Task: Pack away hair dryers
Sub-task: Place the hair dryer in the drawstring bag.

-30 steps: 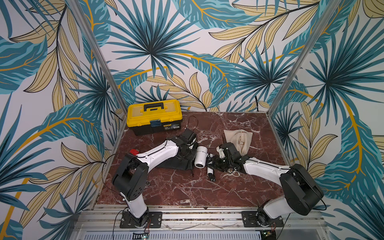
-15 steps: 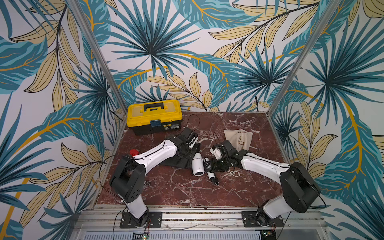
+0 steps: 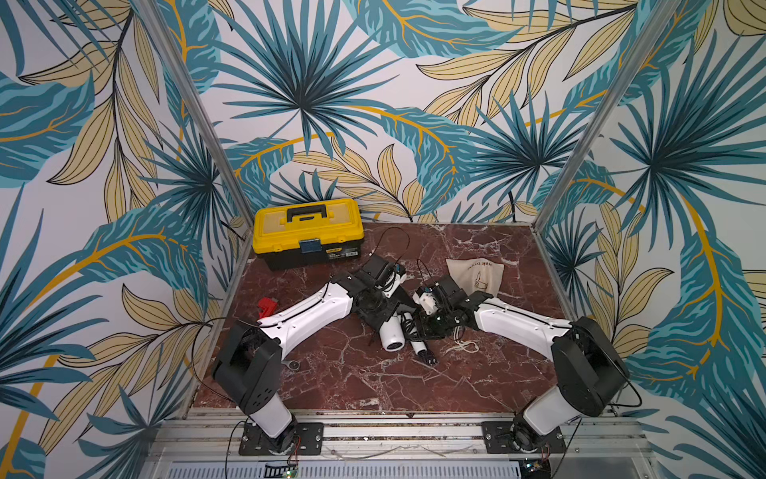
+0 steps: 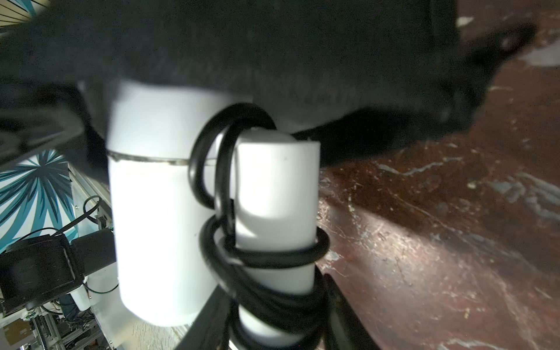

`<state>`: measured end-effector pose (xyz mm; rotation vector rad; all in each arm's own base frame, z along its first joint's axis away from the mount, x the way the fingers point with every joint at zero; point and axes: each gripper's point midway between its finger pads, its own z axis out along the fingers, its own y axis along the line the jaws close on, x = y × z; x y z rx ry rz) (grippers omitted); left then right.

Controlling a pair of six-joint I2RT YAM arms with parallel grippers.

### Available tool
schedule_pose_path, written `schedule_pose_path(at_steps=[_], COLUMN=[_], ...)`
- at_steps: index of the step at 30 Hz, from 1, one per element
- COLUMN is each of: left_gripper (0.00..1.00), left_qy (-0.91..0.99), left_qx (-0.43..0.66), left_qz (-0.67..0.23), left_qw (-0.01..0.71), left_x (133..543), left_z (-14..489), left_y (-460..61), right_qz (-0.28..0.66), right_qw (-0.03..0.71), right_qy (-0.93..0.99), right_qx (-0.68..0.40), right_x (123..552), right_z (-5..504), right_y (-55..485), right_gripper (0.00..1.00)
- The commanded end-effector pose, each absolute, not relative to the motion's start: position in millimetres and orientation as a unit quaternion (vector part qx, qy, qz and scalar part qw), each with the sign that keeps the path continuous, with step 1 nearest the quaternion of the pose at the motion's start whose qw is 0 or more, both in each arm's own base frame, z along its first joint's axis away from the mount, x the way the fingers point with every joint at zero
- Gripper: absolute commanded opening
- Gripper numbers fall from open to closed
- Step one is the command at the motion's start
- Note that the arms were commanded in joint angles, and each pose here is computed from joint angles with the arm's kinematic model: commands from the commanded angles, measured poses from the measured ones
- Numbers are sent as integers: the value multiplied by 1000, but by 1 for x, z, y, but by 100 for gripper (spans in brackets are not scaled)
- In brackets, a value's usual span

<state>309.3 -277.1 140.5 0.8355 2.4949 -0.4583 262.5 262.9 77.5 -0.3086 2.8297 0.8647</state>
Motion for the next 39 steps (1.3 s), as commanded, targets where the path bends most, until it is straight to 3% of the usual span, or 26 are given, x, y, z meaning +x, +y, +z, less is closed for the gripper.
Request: schedule_pose_path(at_steps=[1, 14, 23, 27, 29, 39], left_gripper=[3, 3, 3, 3, 3, 3], left_qy=[889, 893, 870, 864, 864, 854], left_qx=[324, 330, 348, 357, 359, 359], left_qz=[-189, -209, -246, -264, -266, -290], left_qw=[261, 224, 246, 237, 230, 240], left_x=[303, 280, 270, 262, 258, 254], left_z=[156, 134, 157, 157, 152, 162], left_y=[-284, -282, -292, -298, -300, -310], right_qz=[301, 296, 308, 315, 317, 311], right_qw=[89, 115, 115, 126, 130, 115], right_qy=[942, 943, 940, 937, 936, 941], right_qx=[-123, -95, -87, -84, -81, -59], right_x=[266, 276, 285, 292, 296, 299], right_z=[86, 98, 98, 101, 103, 90], right_y=[271, 257, 261, 263, 264, 265], right_gripper=[24, 24, 26, 31, 41, 41])
